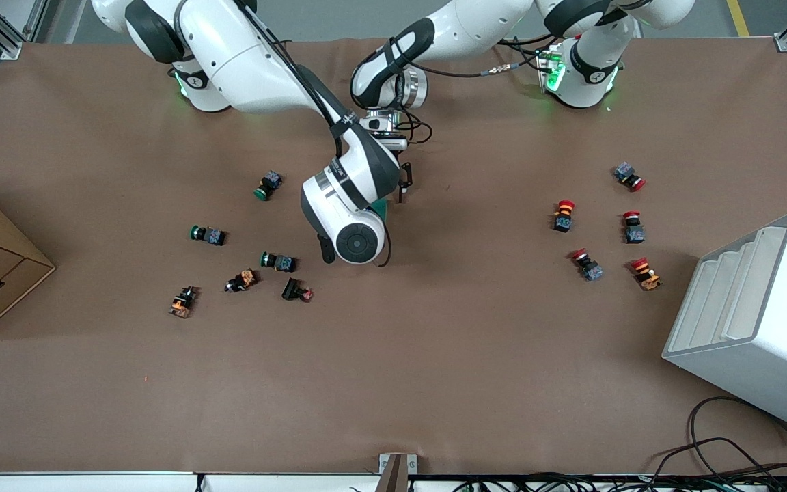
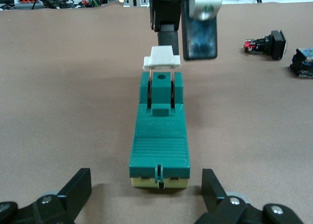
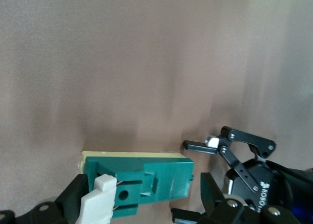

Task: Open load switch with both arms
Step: 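Bring the right gripper to the white lever of the switch, then push the white lever down with the right gripper while the left gripper holds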

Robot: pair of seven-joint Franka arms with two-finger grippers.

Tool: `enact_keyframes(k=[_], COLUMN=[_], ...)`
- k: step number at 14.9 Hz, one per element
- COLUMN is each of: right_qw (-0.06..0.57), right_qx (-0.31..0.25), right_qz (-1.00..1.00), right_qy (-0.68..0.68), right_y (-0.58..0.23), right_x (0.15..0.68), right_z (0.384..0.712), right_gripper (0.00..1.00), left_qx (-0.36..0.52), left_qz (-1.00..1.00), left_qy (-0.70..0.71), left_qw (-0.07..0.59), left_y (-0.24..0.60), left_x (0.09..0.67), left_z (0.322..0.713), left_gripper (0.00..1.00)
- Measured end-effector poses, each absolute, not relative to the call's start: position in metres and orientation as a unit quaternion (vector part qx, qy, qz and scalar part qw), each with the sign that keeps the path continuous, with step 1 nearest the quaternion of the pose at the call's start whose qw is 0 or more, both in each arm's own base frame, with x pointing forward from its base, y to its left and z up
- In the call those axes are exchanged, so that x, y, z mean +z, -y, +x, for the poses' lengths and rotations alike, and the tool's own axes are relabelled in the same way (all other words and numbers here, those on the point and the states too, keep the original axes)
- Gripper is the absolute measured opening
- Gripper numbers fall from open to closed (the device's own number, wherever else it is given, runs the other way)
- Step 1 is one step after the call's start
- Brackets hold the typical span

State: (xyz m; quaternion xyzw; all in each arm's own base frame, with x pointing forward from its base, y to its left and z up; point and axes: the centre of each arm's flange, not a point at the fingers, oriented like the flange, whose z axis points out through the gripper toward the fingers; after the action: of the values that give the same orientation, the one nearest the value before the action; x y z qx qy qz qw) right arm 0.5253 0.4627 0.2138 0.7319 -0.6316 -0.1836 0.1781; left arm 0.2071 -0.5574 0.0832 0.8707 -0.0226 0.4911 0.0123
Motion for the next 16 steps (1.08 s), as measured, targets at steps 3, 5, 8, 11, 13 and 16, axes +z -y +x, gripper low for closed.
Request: enact_keyframes(k=[3, 5, 8, 11, 13, 16], right_qw=[0.187, 0.193, 0.199, 0.203, 0.213, 0.231], right_qx=[-0.2, -0.207, -0.208, -0.211, -0.216, -0.221], right_qz=[0.73, 0.73, 0.735, 0.737, 0.736, 0.733], right_qy=[0.626, 0.622, 0.614, 0.609, 0.606, 0.6], right_y=[-0.467, -0.47, -0.479, -0.486, -0.485, -0.483], right_x=[0.224, 0.228, 0.228, 0.228, 0.228, 0.227], right_z=[0.522, 0.519, 0.509, 0.501, 0.498, 0.493], right_gripper=[1.0, 1.0, 1.0, 1.0, 1.0, 1.0], left_qx=[0.499, 0.503, 0.504, 0.506, 0.507, 0.508], left_qz=[0.866, 0.864, 0.863, 0.862, 0.861, 0.86], left_qy=[0.023, 0.026, 0.026, 0.028, 0.028, 0.028], left_qw=[0.019, 0.024, 0.025, 0.029, 0.03, 0.031], left_y=[0.556, 0.555, 0.555, 0.555, 0.556, 0.556], left_x=[0.081, 0.079, 0.079, 0.079, 0.079, 0.079], left_z=[0.205, 0.204, 0.204, 0.204, 0.205, 0.206], left_gripper=[1.0, 1.0, 1.0, 1.0, 1.0, 1.0])
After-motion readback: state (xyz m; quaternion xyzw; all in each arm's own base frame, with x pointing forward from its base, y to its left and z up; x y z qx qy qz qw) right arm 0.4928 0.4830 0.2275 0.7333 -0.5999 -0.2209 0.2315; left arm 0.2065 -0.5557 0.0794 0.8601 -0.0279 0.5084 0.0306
